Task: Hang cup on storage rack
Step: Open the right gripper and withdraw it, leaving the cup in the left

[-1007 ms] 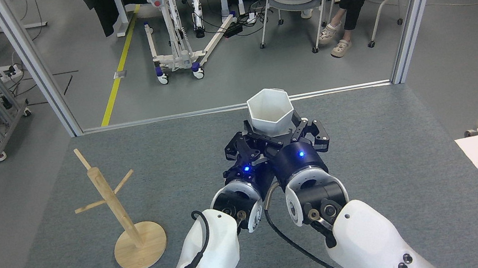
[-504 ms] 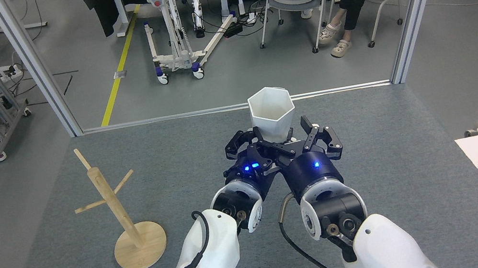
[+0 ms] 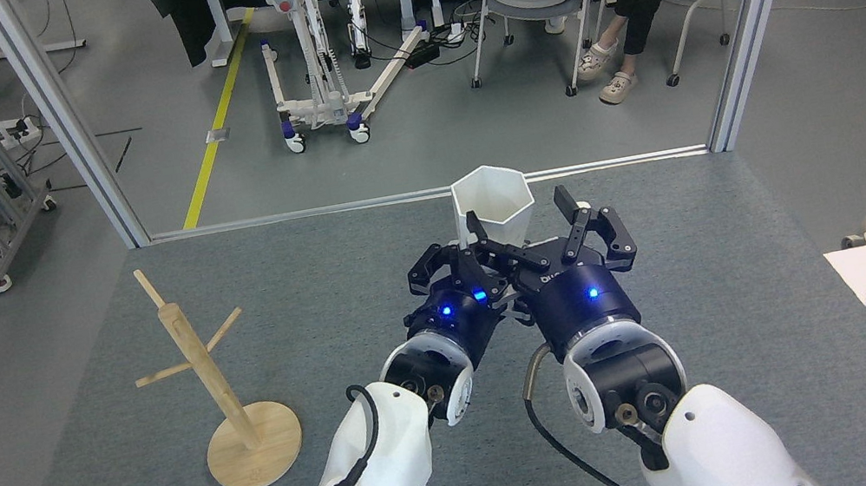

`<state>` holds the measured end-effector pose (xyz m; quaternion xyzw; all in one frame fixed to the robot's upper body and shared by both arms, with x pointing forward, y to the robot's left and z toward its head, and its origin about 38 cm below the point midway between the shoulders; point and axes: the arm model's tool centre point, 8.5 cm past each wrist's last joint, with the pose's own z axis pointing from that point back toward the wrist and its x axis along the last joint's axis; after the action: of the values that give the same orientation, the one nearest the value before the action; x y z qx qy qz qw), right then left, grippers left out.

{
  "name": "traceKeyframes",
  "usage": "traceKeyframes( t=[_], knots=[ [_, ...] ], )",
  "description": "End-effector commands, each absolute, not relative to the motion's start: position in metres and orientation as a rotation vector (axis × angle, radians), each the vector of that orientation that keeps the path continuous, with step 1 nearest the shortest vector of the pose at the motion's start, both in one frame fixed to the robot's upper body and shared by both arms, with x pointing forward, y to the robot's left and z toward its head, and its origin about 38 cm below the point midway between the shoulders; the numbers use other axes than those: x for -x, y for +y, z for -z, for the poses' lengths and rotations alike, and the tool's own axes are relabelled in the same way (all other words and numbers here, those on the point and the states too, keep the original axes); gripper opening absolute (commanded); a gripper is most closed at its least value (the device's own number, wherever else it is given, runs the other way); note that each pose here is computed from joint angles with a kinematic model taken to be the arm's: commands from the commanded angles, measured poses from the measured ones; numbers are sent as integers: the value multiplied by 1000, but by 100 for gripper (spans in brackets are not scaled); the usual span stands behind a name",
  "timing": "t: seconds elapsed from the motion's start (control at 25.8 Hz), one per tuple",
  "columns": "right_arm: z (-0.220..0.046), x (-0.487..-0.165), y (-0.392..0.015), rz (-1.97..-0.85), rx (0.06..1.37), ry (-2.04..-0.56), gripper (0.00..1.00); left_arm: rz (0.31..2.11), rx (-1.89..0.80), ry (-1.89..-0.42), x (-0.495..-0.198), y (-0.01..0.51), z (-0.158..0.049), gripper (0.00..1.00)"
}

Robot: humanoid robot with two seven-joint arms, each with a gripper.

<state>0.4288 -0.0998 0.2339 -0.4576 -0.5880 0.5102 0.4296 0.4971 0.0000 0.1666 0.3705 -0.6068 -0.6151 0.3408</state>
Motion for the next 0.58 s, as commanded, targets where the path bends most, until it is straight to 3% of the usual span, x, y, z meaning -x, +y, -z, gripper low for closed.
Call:
traceKeyframes(
  t=[0.0,0.19,0.35,0.54],
  knots=[
    [-248,-429,-105,-1215,1203,-1552,99,1616,-953,-1553,-498,2,-158,0],
    [-271,-433,-123,-1073,1313,-1675,99,1617,-947,-1539,-498,3,-154,0],
    [-285,-440,-148,-1002,1374,-1724,99,1606,-905,-1513,-487,7,-132,0],
    [-251,-457,-210,-998,1342,-1631,99,1552,-919,-1564,-472,16,-124,0]
  ],
)
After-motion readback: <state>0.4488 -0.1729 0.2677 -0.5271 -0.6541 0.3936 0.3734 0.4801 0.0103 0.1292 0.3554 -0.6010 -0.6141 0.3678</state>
